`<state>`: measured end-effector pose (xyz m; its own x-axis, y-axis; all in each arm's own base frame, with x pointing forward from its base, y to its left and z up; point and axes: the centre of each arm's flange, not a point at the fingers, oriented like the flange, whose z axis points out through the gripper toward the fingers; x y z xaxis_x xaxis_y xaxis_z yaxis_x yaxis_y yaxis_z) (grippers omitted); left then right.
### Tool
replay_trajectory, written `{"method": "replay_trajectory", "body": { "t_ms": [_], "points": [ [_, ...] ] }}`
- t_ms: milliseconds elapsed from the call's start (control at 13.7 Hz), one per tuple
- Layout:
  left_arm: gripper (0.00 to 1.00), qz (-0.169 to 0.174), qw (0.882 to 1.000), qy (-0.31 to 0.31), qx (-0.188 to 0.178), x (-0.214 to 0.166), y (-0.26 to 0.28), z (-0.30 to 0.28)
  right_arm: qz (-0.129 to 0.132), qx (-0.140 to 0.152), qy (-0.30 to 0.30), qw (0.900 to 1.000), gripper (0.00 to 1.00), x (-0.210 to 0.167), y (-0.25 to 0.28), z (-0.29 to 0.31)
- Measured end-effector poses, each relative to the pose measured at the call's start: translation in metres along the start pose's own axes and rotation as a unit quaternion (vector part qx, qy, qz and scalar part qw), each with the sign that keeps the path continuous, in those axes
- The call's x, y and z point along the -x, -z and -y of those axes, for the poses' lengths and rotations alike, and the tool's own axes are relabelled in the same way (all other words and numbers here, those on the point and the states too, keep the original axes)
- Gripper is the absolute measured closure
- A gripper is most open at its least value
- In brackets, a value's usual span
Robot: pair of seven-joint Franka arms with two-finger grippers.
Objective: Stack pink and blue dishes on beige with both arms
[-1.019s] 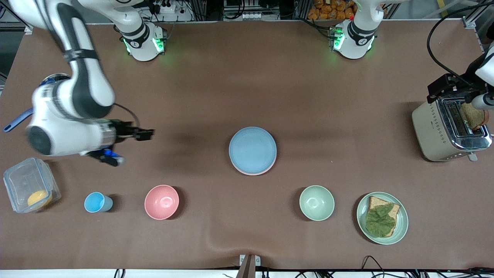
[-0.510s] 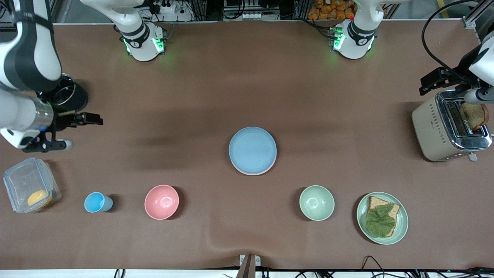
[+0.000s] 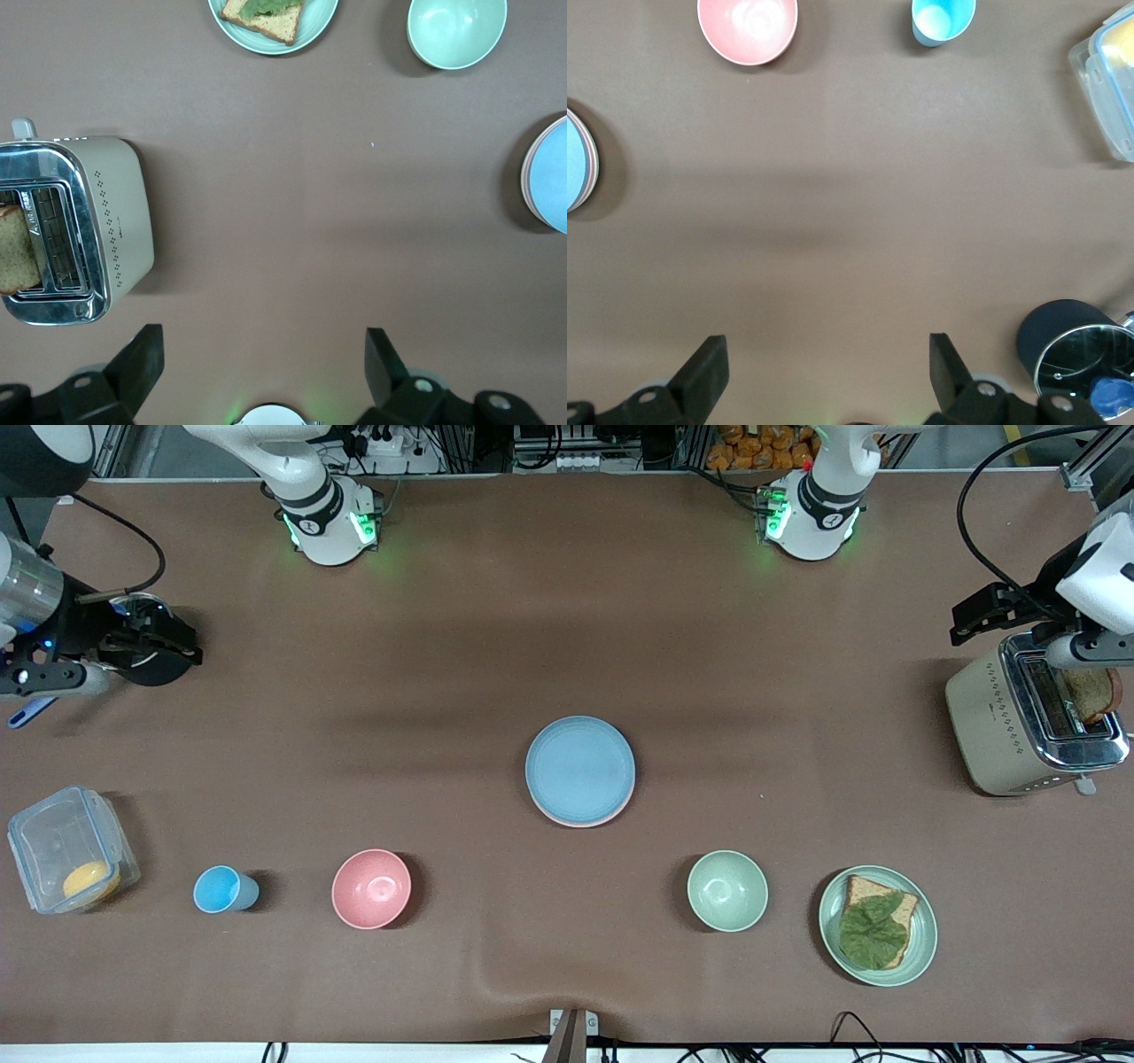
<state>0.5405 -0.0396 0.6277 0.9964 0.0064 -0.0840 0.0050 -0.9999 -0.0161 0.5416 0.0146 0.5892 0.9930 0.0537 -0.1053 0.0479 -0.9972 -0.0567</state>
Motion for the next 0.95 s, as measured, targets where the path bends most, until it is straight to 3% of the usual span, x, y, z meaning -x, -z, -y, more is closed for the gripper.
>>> {"method": "replay_trajectory", "body": {
  "t_ms": [364,583,947],
  "points": [
    [0.0,-0.001,1.0,0.0,0.0,0.0,0.001,-0.002,-0.029,0.017,-0.01,0.999,0.0,0.002,0.028,-0.011],
    [0.0,-0.005,0.999,0.042,0.0,0.003,0.005,-0.004,-0.045,0.017,-0.024,0.999,0.0,0.005,0.05,-0.025],
    [0.0,-0.01,0.998,0.058,0.001,0.005,0.01,-0.007,-0.026,0.015,-0.034,0.999,0.0,-0.007,0.032,-0.037]
  ]
}}
